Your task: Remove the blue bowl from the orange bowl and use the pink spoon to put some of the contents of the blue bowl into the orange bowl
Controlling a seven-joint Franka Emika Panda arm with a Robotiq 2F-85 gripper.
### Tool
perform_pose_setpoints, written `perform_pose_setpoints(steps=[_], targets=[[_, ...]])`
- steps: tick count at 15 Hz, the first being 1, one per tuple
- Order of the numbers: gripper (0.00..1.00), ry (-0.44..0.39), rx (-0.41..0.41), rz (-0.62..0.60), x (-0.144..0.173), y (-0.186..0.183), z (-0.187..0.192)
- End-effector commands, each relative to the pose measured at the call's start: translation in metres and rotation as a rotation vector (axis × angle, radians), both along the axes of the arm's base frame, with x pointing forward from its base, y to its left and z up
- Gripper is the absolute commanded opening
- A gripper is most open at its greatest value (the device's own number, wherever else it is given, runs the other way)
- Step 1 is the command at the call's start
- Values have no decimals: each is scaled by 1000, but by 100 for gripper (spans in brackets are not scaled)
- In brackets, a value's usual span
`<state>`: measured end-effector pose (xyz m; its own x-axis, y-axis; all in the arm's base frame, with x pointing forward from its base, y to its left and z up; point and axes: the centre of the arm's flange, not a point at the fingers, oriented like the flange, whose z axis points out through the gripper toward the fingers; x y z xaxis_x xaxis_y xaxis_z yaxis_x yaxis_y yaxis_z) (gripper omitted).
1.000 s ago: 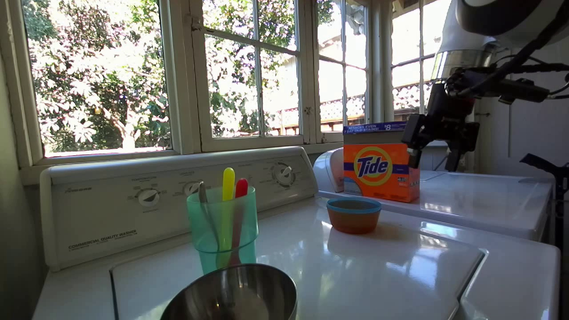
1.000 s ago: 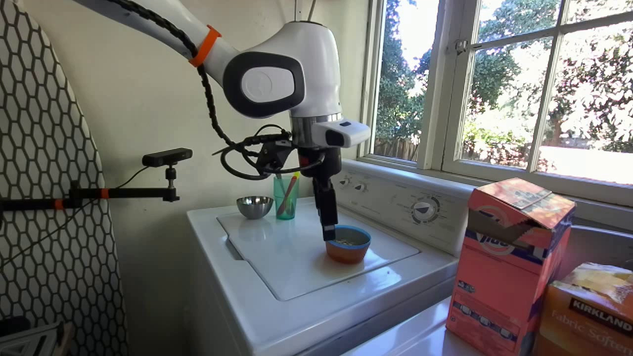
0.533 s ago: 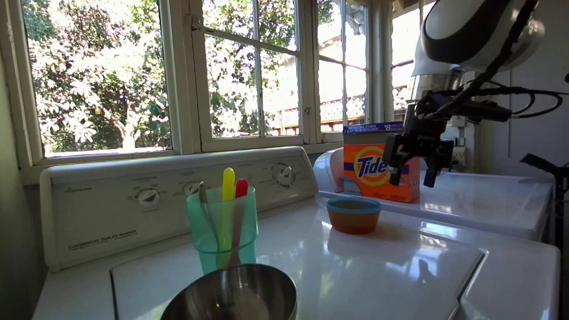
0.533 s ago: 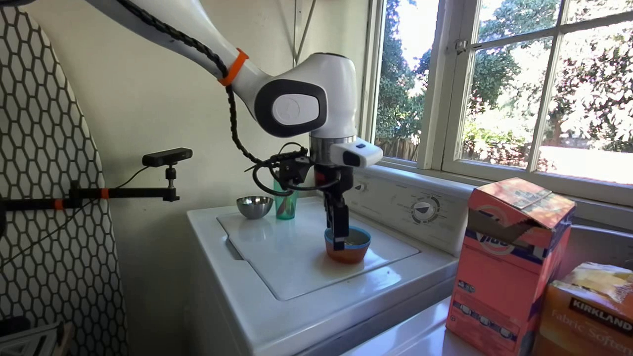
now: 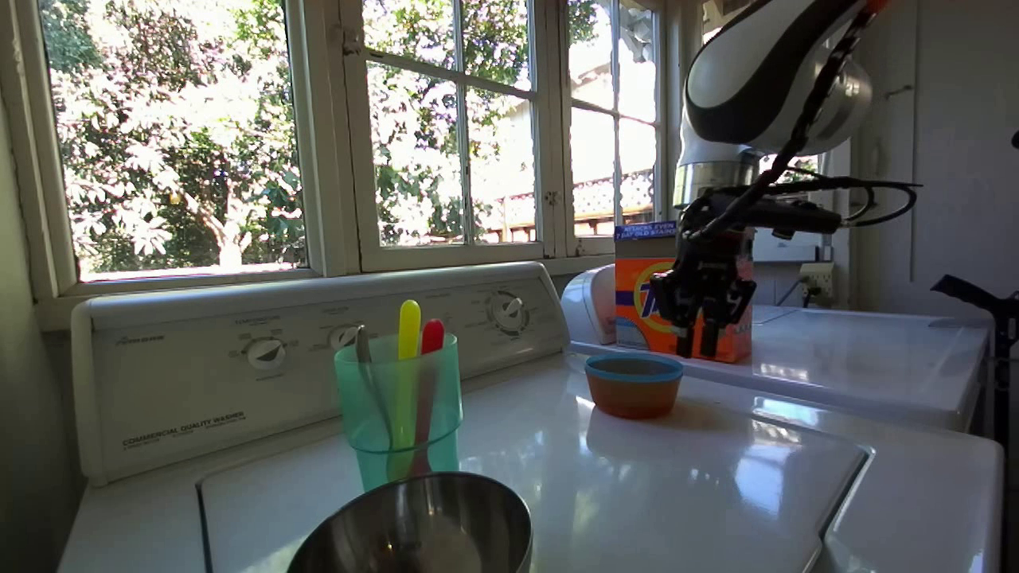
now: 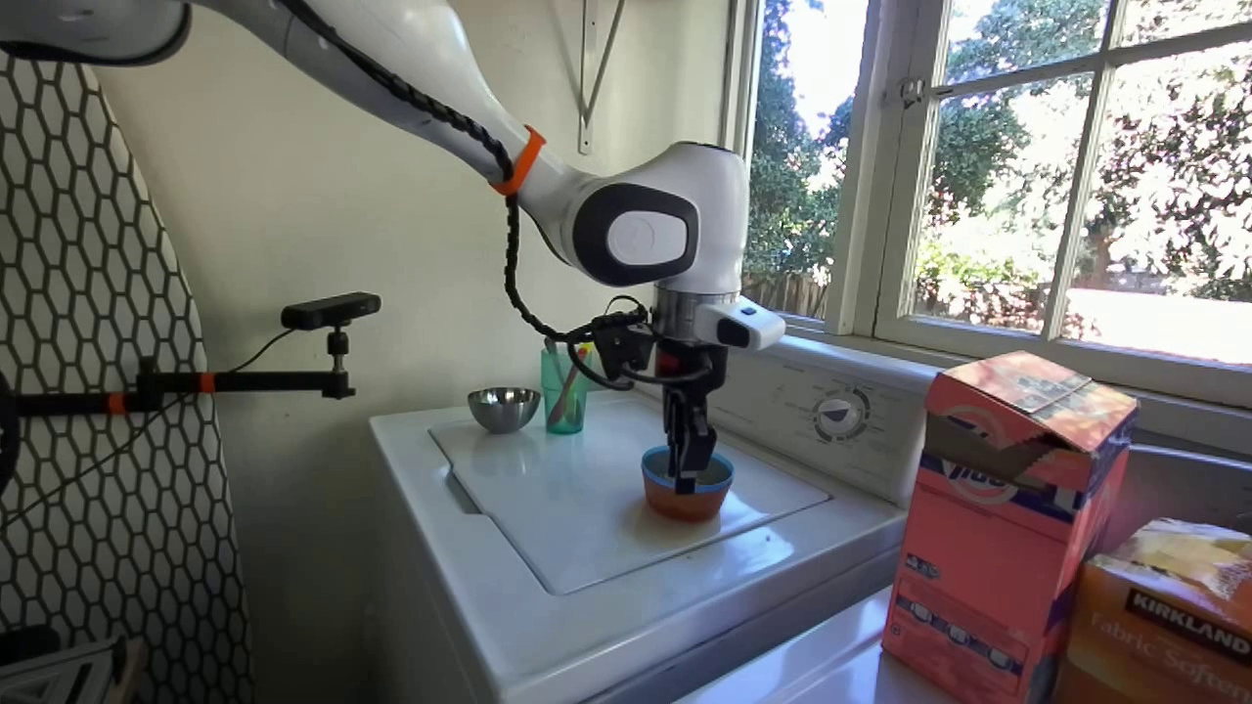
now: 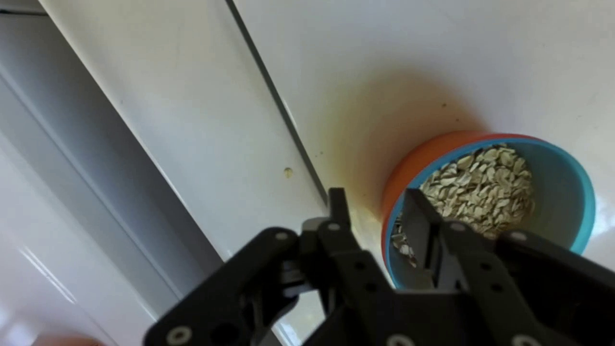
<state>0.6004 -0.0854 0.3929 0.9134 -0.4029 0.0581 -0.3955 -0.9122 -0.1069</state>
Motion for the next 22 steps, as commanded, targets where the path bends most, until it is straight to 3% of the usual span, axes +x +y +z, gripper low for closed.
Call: perform_pose_setpoints(steps=[1, 3, 4, 10, 12, 19, 20, 22], targets=[[15, 30, 6, -14, 24, 1, -7], [11, 33, 6, -12, 30, 2, -11], [16, 30, 5, -11, 33, 3, -12], [65, 14, 4, 21, 34, 18, 6], [62, 3, 2, 27, 37, 21, 9], [27, 28, 13, 21, 38, 19, -5], [26, 31, 13, 21, 39, 19, -6], [32, 38, 13, 20, 38, 18, -9]])
